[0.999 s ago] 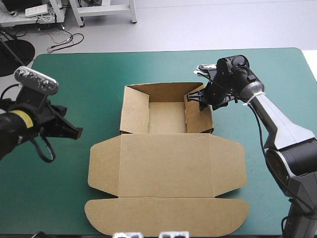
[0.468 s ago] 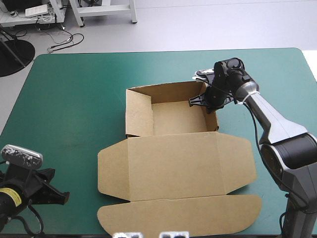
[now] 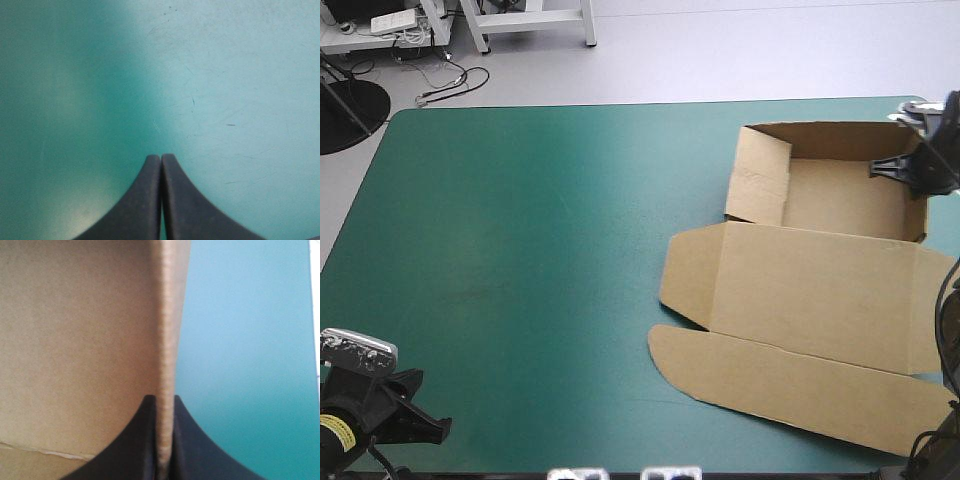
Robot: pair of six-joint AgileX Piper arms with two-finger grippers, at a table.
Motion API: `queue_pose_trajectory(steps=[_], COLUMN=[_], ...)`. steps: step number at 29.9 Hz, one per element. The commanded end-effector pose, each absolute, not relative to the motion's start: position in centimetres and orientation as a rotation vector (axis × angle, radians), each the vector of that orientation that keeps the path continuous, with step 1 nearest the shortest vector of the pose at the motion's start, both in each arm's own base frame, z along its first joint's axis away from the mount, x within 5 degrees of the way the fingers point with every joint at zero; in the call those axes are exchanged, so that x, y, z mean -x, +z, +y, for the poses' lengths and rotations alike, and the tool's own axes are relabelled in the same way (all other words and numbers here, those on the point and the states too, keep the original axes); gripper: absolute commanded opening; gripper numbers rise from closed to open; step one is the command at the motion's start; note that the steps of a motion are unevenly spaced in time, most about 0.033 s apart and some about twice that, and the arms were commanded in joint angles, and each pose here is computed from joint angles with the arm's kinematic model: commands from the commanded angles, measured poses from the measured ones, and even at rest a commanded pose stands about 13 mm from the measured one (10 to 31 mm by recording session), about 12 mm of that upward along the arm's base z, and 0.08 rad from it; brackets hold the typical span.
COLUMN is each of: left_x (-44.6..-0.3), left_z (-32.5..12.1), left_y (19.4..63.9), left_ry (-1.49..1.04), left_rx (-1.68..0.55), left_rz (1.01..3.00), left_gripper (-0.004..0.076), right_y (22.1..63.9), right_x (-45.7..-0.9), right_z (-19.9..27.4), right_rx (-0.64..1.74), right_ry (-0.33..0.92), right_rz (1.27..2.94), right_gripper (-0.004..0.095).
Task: Fold the box
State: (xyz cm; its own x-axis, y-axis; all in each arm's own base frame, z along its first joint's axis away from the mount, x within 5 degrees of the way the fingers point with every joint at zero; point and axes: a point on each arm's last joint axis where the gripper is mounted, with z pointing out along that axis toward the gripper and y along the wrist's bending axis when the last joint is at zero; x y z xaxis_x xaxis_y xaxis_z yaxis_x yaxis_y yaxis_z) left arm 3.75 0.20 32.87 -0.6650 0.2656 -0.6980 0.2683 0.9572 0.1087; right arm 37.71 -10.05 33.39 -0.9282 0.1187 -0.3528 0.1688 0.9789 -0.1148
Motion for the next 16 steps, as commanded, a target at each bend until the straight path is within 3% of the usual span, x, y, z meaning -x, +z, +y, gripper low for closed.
queue_pose_trajectory(steps=[1, 6, 8, 13, 16], left_x=[-4.1, -4.2, -4.3, -4.4, -4.4], left_z=[0.1, 0.4, 0.5, 0.7, 0.7], left_y=[33.9, 33.9, 34.0, 34.0, 34.1], left_ry=[-0.014, 0.028, 0.052, 0.081, 0.074], left_rx=[-0.361, -0.358, -0.356, -0.354, -0.355], left_rz=[2.26, 2.251, 2.246, 2.239, 2.227], left_gripper=[-0.001, -0.0009, -0.0009, -0.0009, -0.0009], right_y=[35.6, 33.8, 33.5, 34.8, 37.1], right_x=[-35.9, -36.3, -36.4, -35.9, -34.7], right_z=[-13.1, -15.3, -15.5, -15.3, -14.3], right_rx=[-0.248, -0.316, -0.315, -0.317, -0.327], right_ry=[-0.33, -0.433, -0.442, -0.451, -0.379], right_rz=[2.734, 2.78, 2.79, 2.753, 2.685], right_gripper=[0.0078, 0.0398, 0.0465, 0.0475, 0.0464])
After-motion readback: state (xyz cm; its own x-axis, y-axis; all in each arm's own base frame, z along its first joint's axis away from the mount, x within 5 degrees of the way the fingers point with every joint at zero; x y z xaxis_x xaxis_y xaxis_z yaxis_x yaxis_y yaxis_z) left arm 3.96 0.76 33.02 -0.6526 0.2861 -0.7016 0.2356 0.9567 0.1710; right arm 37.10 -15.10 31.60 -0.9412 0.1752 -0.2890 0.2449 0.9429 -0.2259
